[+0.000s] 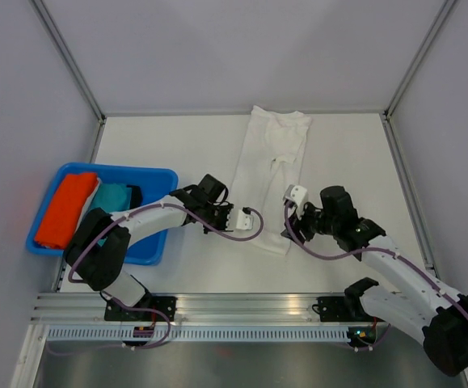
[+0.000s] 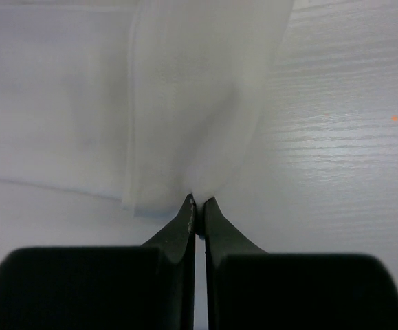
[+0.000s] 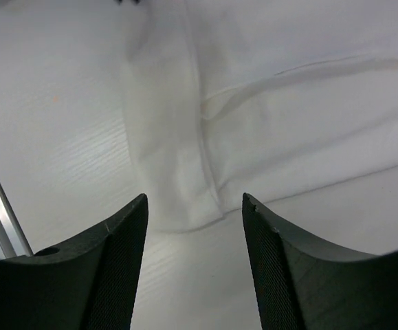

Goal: Roll the t-shirts
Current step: Roll the tshirt

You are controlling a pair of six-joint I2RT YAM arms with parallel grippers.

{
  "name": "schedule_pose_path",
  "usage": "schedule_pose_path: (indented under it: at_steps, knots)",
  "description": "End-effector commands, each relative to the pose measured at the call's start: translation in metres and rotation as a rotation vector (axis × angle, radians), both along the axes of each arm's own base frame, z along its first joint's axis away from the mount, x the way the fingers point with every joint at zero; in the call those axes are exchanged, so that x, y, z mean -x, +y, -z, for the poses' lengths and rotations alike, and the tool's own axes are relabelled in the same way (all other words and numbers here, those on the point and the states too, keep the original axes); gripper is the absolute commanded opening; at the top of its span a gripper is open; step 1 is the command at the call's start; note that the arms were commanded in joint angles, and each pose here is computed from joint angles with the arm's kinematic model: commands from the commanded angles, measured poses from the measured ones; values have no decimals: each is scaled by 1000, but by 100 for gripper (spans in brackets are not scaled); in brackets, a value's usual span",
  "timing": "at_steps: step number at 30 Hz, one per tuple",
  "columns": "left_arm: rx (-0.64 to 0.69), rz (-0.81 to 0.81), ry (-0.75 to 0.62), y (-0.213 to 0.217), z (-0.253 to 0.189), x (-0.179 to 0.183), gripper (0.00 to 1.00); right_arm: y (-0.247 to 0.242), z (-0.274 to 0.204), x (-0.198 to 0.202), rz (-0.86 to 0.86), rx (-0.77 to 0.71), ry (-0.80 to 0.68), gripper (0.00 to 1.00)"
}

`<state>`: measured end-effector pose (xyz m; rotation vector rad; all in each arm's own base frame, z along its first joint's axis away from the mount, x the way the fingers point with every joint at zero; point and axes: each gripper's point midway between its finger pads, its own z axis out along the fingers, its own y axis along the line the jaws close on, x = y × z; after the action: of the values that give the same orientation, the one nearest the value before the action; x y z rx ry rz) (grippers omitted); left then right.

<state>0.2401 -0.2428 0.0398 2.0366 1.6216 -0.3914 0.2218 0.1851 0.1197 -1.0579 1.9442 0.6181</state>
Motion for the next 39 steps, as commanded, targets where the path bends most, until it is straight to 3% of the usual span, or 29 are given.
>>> schedule_pose_path:
  at_steps: [1,5,9,16,18,19,20,23,24,27,32,35,37,39]
  knots:
    - [16,-28,120,0,-7,16,2,-3,31,27,-265,202,-149,63]
    - [24,-60,149,-2,-9,17,2,8,65,55,-381,288,-120,59]
    - [17,-75,160,-3,-9,15,2,22,70,48,-349,282,-173,56]
    - [17,-81,181,-3,-10,16,2,20,97,43,-322,377,-133,55]
    - [13,-81,189,-2,-9,17,2,24,99,43,-328,377,-120,44]
    - [14,-82,192,-2,-9,18,2,22,104,44,-332,396,-98,33]
    - [7,-83,202,0,-9,19,2,20,104,44,-331,415,-83,14]
    - [3,-66,242,3,-12,26,2,12,97,45,-338,455,-69,0]
    - [-11,-55,299,7,-14,37,2,12,91,46,-361,447,-81,0]
    - [-31,-12,411,15,-19,59,2,28,54,71,-515,210,-7,0]
    - [-87,67,553,30,-24,85,2,12,47,86,-600,202,175,0]
    - [-76,50,612,24,-30,68,2,17,43,71,-547,171,177,0]
    - [-86,-26,724,24,-25,60,2,14,42,50,-449,140,177,0]
    - [-64,-91,737,19,-26,39,2,11,44,39,-409,121,189,0]
